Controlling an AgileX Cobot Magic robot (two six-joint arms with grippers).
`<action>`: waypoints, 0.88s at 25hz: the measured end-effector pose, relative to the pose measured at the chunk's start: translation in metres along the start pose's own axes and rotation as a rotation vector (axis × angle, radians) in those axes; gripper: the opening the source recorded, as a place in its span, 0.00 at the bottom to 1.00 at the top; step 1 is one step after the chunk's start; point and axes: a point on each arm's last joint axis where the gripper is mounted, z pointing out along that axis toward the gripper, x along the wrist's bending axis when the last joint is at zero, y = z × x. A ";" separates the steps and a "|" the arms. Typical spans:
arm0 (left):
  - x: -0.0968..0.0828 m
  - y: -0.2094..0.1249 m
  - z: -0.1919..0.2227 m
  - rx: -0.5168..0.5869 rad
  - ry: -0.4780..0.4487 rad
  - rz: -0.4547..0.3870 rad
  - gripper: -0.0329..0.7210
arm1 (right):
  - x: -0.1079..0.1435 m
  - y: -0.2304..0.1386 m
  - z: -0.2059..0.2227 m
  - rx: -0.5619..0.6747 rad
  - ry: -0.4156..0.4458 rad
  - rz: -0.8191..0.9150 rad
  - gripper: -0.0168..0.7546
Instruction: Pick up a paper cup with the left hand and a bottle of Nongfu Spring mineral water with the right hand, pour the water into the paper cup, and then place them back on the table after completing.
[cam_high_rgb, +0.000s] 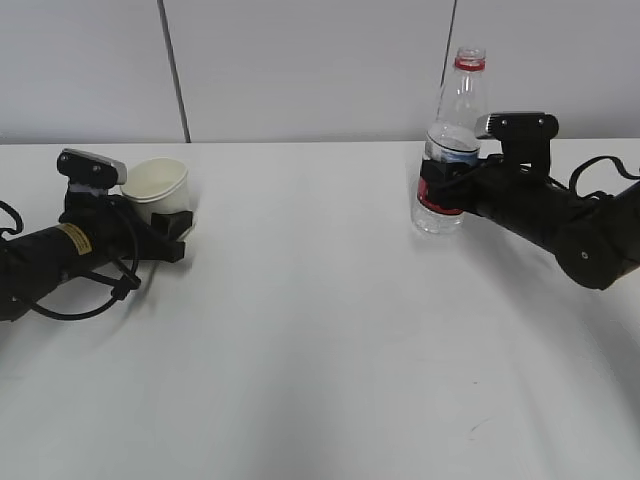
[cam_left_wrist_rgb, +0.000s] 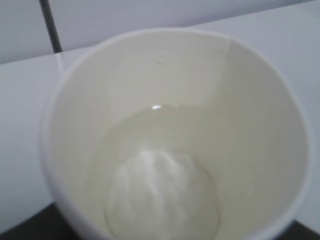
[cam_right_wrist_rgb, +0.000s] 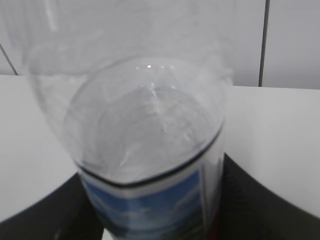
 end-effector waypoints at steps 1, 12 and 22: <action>0.000 0.000 0.000 0.000 0.000 0.000 0.59 | 0.000 0.000 0.000 -0.002 0.000 0.000 0.55; 0.000 0.000 0.000 -0.006 0.001 -0.004 0.74 | 0.000 0.000 0.000 -0.004 0.001 0.000 0.55; 0.003 0.003 0.000 -0.037 0.029 -0.029 0.83 | 0.000 0.000 0.000 -0.004 0.001 0.000 0.55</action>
